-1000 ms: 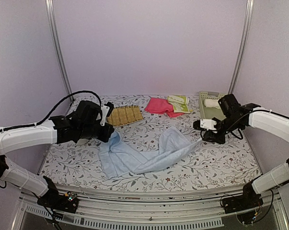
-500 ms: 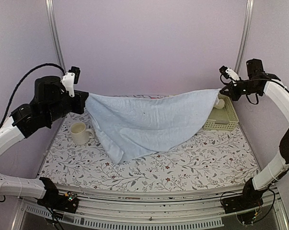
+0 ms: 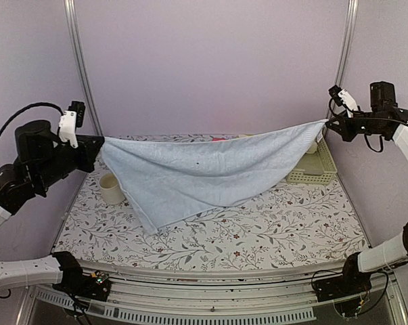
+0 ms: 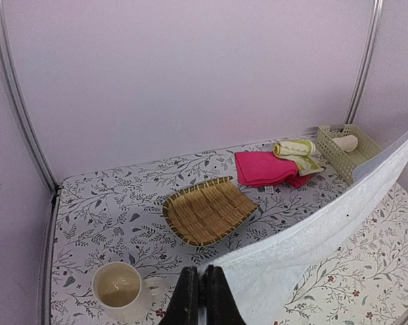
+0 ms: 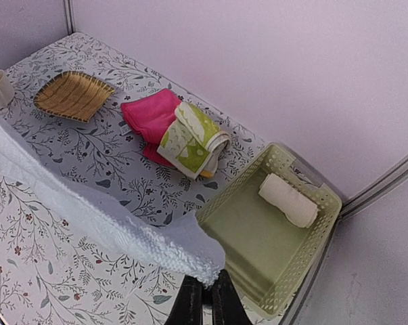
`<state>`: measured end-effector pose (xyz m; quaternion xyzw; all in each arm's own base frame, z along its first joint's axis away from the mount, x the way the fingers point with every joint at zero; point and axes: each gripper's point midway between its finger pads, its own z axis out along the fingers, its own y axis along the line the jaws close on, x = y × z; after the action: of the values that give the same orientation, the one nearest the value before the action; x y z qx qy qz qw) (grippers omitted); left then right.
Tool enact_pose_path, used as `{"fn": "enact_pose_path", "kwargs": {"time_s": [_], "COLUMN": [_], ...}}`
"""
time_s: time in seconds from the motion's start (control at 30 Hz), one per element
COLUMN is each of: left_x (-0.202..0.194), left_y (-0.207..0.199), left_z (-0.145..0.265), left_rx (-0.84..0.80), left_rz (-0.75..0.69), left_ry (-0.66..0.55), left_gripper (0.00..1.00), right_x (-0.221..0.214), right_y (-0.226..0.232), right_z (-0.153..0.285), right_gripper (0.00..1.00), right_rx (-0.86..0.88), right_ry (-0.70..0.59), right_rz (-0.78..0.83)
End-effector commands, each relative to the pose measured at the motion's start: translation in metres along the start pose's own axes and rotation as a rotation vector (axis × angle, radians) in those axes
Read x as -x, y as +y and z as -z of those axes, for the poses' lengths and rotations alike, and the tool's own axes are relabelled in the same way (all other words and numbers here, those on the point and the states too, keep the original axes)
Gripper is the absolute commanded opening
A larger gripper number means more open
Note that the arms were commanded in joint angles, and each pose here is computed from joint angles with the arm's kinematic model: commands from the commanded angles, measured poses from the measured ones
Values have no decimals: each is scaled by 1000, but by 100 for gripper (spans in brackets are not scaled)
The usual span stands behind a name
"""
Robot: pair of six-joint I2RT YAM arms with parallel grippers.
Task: Roll the towels
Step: Flatten out the towel at the center of the board.
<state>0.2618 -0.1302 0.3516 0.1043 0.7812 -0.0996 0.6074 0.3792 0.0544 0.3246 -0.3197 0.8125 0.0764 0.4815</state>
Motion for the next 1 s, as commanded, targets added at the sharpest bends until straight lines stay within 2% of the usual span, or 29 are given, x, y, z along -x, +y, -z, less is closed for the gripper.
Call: {"fn": "enact_pose_path", "kwargs": {"time_s": [0.0,0.13,0.3,0.37,0.47,0.63,0.67,0.77,0.87,0.97], "left_x": [33,42,42,43,30,-32,-46,-75,-108,-134], "left_y": [13,16,6,8,23,-1,-5,0,4,19], "left_z": [49,83,111,119,113,48,29,-20,-74,-125], "left_rx": [-32,-74,-194,-199,-114,-133,-109,6,52,109], "left_rz": [-6,-47,-13,8,51,51,43,17,26,38], "left_ry": [-103,-118,-125,-148,-131,65,135,230,346,433], "left_gripper": [0,0,0,0,0,0,0,0,0,0], "right_x": [17,30,35,29,6,-67,-87,-125,-151,-159], "right_y": [15,34,62,67,63,48,47,44,31,4], "right_z": [53,97,144,147,127,54,34,-10,-52,-90], "right_gripper": [3,3,3,3,3,3,4,4,5,6], "right_rx": [-72,-134,-182,-181,-167,-101,-66,11,53,32], "right_ry": [-72,-136,-206,-201,-126,87,141,232,300,327], "right_rz": [27,78,122,120,93,36,14,-25,-69,-109]}}
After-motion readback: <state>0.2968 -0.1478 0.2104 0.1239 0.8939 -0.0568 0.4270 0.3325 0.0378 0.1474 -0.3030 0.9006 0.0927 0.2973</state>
